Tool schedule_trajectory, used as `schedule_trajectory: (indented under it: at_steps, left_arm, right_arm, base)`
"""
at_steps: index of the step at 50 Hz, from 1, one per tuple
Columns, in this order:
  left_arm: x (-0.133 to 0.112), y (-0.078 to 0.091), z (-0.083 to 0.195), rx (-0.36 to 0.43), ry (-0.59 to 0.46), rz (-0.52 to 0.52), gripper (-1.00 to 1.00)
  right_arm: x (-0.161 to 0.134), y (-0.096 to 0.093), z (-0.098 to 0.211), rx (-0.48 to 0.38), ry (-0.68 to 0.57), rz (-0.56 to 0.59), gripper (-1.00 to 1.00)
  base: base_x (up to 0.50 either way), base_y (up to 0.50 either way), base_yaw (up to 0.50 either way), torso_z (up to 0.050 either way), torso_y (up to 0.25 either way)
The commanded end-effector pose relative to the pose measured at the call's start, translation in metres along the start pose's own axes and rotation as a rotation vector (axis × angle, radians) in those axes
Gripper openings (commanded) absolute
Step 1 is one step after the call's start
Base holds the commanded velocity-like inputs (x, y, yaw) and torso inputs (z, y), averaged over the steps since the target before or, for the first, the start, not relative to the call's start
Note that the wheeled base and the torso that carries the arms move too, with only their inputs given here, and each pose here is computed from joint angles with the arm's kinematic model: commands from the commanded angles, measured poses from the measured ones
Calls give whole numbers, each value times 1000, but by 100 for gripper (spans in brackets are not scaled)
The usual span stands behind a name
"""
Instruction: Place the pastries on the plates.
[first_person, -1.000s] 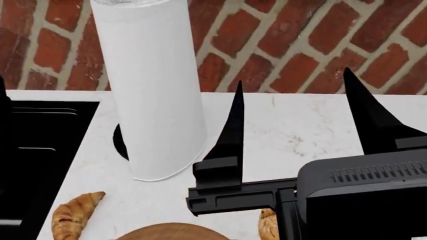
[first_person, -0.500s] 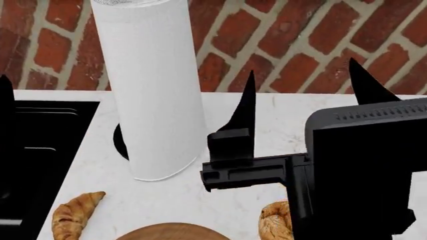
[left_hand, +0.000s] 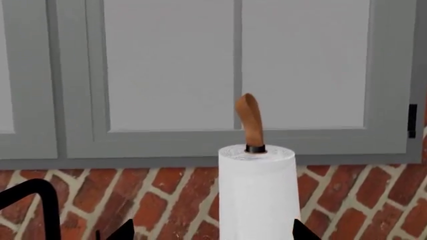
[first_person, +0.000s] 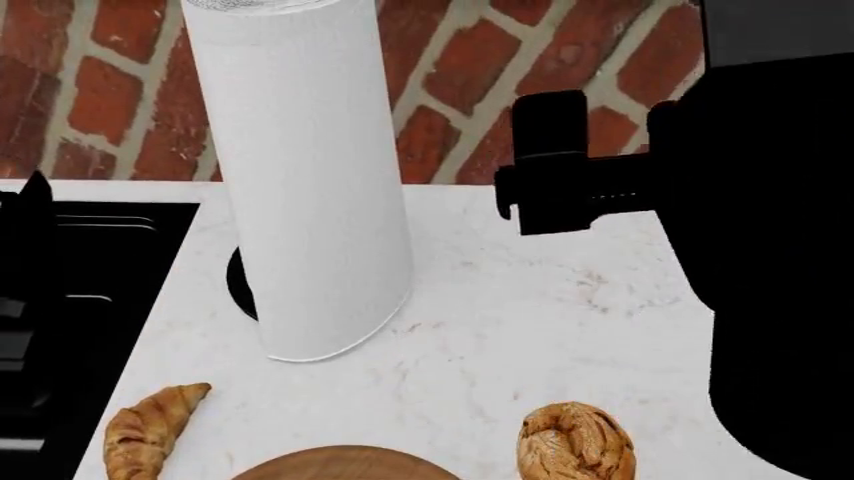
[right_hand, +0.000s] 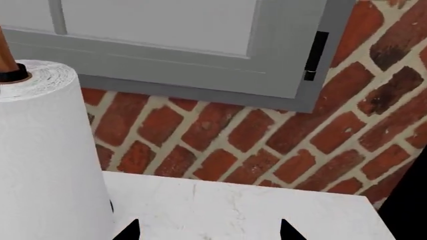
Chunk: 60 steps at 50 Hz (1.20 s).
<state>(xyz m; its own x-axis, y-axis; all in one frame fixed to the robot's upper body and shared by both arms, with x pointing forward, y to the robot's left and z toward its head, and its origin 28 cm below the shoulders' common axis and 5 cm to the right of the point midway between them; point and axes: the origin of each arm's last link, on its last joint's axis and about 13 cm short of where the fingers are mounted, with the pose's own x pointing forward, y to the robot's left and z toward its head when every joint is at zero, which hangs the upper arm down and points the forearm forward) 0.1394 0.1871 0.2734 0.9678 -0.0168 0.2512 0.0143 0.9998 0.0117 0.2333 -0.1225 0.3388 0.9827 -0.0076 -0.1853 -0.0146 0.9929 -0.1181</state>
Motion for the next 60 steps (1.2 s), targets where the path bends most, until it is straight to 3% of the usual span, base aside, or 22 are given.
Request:
schedule_trajectory:
  at_steps: [1,7,11,15,21,36,43,60]
  left_arm:
    - [-3,4,1,1,19,11,100]
    - [-2,6,4,-2,21,27,100]
    - [-1,5,3,4,27,22,100]
    - [1,3,3,4,33,16,100]
    - [1,1,1,7,38,8,100]
    - [0,3,-3,14,45,24,100]
    - [0,4,-4,14,44,29,100]
    - [1,2,-5,14,51,22,100]
  right_arm:
    - [12,-16,34,8,231,46,100]
    - [23,-17,46,-21,335,56,100]
    - [30,-17,48,17,399,95,100]
    - [36,-18,46,-5,455,90,100]
    - [46,-14,35,29,539,120,100]
    - [51,-11,28,19,625,129,100]
    - [54,-9,10,15,690,144,100]
    - [72,-3,-3,39,696,171,100]
  base:
    - [17,0,0,0,0]
    - [17,0,0,0,0]
    - [18,0,0,0,0]
    - [18,0,0,0,0]
    - [18,0,0,0,0]
    - [19,0,2,0,0]
    - [19,0,2,0,0]
    - [19,0,2,0,0]
